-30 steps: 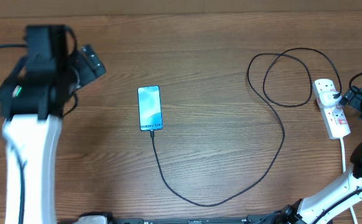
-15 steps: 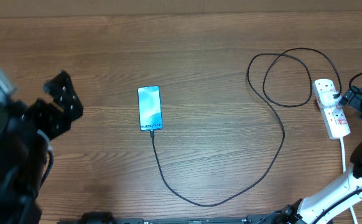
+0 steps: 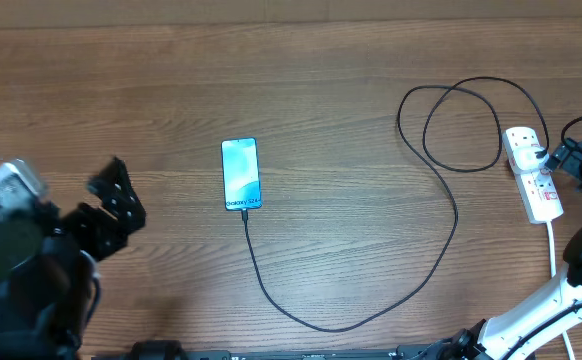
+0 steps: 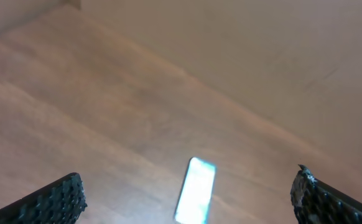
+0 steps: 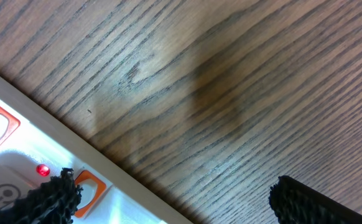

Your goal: Plug charger to phone and switch on socket

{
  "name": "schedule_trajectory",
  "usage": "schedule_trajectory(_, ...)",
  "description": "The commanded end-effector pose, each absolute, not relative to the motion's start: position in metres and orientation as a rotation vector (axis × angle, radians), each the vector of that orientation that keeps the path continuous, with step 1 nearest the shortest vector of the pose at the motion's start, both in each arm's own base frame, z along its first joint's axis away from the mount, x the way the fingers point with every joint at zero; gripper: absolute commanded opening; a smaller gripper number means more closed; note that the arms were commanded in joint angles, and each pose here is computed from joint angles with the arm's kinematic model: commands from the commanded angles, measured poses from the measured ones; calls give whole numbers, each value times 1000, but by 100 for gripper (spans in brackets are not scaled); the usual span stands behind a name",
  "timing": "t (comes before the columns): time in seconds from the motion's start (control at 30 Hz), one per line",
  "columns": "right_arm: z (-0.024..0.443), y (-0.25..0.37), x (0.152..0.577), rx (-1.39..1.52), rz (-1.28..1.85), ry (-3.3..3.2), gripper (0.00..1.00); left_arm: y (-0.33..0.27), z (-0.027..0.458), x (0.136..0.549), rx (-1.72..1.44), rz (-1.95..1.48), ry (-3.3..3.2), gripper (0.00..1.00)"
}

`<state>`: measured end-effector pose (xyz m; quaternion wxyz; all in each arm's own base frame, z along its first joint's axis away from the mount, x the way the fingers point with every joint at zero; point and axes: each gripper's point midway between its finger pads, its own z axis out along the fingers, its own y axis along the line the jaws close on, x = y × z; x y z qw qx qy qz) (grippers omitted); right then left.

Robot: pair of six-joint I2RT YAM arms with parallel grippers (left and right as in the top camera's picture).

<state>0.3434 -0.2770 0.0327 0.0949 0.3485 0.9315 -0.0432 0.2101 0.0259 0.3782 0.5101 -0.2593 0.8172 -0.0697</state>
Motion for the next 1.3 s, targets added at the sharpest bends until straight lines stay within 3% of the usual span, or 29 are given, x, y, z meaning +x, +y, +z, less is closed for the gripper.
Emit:
schedule_trajectory(0.0,36,-276,351,1019,-117,2748,100,28,334,205,-640,-124,2050,100)
schedule_trajectory(0.27,36,-276,351,1019,-117,2748,100,28,233,182,-673,-67,2227,100)
schedule_trajectory(0.6,36,-276,351,1019,-117,2748,100,28,155,157,-688,-47,2287,100)
schedule_trajectory(0.77,36,-276,351,1019,-117,2748,100,28,164,169,-664,-93,2155,100)
schedule_trajectory(0.97,36,-276,351,1019,-117,2748,100,28,221,192,-605,-184,1854,100)
schedule_trajectory(1.27,36,-276,351,1019,-117,2748,100,28,283,195,-522,-287,1455,100)
